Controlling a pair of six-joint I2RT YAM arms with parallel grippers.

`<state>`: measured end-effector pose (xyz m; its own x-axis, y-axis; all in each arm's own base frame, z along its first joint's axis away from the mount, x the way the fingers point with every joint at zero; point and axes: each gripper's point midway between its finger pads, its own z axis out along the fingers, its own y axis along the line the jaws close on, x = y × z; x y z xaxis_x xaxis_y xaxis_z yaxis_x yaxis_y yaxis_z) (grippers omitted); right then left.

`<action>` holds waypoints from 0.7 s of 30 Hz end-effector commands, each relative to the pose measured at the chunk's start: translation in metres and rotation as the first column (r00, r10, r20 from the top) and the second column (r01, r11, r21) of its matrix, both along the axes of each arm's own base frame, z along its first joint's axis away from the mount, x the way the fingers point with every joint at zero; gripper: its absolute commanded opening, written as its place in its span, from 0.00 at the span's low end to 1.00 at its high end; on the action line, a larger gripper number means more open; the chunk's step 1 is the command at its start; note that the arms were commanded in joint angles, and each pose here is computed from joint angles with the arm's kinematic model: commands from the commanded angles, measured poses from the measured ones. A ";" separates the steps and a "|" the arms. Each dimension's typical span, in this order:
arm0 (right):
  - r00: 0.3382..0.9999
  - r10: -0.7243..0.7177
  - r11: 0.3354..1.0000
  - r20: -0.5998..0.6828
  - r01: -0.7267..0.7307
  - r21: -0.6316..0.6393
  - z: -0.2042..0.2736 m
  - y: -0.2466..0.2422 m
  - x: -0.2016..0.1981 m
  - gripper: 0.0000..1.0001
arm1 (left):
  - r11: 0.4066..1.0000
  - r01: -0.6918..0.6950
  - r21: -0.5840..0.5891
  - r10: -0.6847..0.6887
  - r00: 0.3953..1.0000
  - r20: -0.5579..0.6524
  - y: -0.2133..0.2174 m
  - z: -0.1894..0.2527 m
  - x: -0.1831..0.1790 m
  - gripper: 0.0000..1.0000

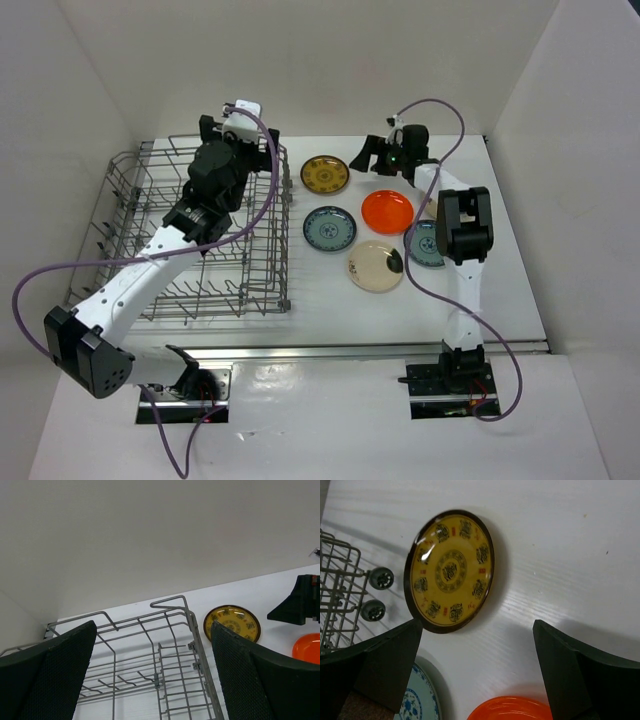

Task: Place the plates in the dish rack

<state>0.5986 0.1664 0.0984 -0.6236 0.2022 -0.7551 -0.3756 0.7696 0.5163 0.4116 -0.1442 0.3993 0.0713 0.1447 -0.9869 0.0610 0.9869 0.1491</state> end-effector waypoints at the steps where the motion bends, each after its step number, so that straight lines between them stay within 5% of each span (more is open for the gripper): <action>1: 1.000 0.030 0.998 0.008 -0.030 0.046 0.020 0.010 0.003 1.00 | 1.000 0.022 -0.022 -0.022 1.000 0.012 -0.005 0.014 0.000 1.00; 9: 0.995 0.038 0.996 -0.096 -0.030 0.080 -0.029 0.024 0.001 0.83 | 0.992 0.044 -0.122 -0.051 0.997 -0.054 -0.007 0.010 0.004 1.00; 21: 0.987 0.029 0.993 -0.158 -0.010 0.117 -0.057 0.049 0.004 0.83 | 0.988 -0.067 -0.141 0.047 0.990 -0.137 0.008 -0.020 0.046 1.00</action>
<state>0.5959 0.2041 0.0491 -0.7373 0.2523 -0.6267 -0.3034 0.7052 0.6408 0.4479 -0.1506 0.3727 -0.0729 0.0478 -0.9962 0.0704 0.9966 0.0427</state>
